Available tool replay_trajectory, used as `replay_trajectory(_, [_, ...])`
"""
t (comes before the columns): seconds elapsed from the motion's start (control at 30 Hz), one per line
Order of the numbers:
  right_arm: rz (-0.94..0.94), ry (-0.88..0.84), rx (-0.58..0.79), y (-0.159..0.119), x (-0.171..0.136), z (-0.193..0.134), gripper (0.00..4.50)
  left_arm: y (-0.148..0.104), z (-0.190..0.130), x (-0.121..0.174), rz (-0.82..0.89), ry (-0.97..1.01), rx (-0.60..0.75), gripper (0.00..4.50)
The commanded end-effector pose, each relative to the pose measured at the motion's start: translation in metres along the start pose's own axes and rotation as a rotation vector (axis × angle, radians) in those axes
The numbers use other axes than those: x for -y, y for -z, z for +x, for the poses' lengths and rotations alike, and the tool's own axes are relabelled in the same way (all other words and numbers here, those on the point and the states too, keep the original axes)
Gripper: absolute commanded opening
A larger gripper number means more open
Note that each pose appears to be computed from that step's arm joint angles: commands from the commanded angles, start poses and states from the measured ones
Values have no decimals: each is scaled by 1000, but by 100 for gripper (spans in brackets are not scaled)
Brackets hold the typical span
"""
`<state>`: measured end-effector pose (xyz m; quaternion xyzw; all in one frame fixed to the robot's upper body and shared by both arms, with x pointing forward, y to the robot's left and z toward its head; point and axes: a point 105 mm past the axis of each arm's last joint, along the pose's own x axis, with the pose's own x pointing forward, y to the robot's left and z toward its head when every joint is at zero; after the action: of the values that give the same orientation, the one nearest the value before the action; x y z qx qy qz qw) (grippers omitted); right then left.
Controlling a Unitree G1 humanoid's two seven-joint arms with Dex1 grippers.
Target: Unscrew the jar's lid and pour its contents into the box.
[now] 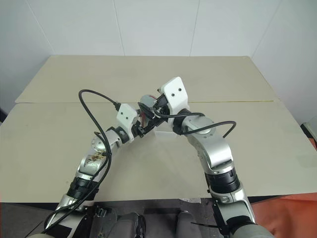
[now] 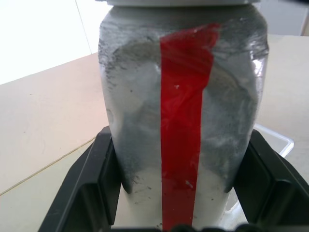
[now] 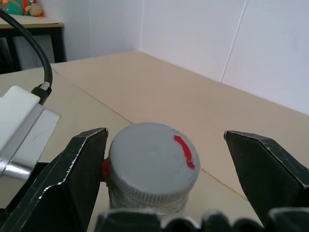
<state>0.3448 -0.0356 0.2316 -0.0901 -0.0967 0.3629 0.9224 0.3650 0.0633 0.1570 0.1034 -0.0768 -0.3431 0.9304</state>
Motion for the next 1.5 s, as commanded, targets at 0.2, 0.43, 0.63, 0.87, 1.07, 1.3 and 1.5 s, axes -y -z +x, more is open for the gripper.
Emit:
replay_trajectory(0.2, [-16,4,30,-11,1,3,447,-21,1,-2,26,1,66,279])
replay_trajectory(0.43, [-10,19,29,-11,4,2,447,-20,0,-3,24,2,63,279])
replay_trajectory(0.63, [20,34,45,-13,9,1,447,-20,1,-2,23,4,65,279])
replay_trajectory(0.87, [31,39,41,-11,11,0,447,-20,1,-2,23,2,67,279])
replay_trajectory(1.07, [37,50,35,-9,14,-3,447,-21,0,-6,-3,-21,71,279])
replay_trajectory(1.3, [31,50,44,-11,16,-11,447,-21,-4,-12,-35,-44,72,279])
replay_trajectory(1.5, [32,61,51,-13,19,-15,447,-21,-6,-12,-37,-39,68,279])
